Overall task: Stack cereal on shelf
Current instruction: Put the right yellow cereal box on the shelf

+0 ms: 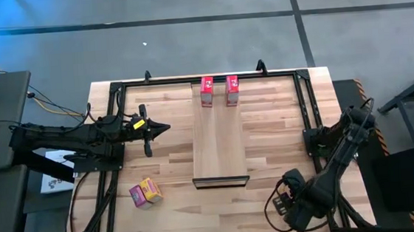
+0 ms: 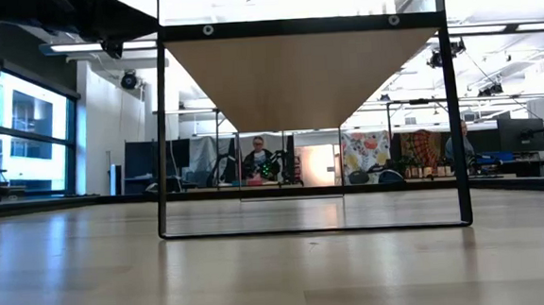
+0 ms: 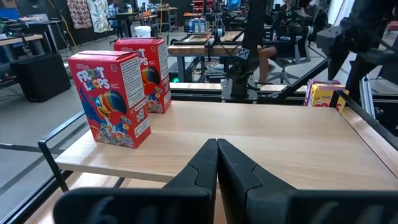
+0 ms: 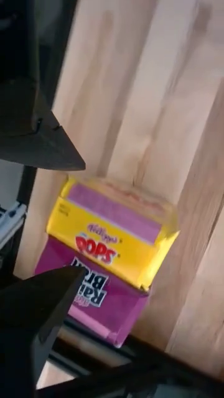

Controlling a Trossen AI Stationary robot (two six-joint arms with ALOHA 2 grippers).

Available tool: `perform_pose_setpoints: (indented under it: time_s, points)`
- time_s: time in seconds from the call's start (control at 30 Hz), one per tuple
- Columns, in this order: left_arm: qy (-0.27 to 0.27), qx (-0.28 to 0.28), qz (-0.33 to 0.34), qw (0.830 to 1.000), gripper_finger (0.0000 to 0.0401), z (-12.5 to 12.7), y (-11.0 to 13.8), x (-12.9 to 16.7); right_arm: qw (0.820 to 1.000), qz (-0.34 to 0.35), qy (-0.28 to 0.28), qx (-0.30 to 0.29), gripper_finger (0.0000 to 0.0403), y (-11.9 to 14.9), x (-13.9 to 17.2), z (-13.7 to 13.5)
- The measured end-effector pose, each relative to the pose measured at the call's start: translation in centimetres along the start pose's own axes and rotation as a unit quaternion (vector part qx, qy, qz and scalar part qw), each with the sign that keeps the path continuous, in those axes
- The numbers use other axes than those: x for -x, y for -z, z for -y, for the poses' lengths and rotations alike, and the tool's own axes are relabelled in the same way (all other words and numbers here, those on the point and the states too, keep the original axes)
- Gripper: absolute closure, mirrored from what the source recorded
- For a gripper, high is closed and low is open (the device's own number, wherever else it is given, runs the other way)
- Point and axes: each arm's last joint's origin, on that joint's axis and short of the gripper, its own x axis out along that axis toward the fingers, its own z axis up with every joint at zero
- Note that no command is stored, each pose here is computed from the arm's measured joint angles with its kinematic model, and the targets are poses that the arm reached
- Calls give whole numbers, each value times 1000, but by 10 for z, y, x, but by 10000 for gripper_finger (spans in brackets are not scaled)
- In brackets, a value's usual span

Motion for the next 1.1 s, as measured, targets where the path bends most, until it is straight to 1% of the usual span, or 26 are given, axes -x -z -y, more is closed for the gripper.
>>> perform_pose_setpoints:
  time_s: [0.13,0.3,0.4,0.53,0.9,1.1]
  points:
    - [0,0,0,1000,398,0,0,0,999,18,29,-12,165,0,-7,0]
    - [0,0,0,1000,398,0,0,0,999,44,18,-12,165,-1,-7,-1]
    - [0,0,0,1000,398,0,0,0,999,45,23,-14,165,-2,-7,0]
    - [0,0,0,1000,398,0,0,0,998,51,28,-33,165,-3,-7,1]
    - [0,0,0,1000,398,0,0,0,995,61,20,-70,165,-4,-8,0]
    - [0,0,0,1000,398,0,0,0,995,54,50,-74,165,0,-17,-3]
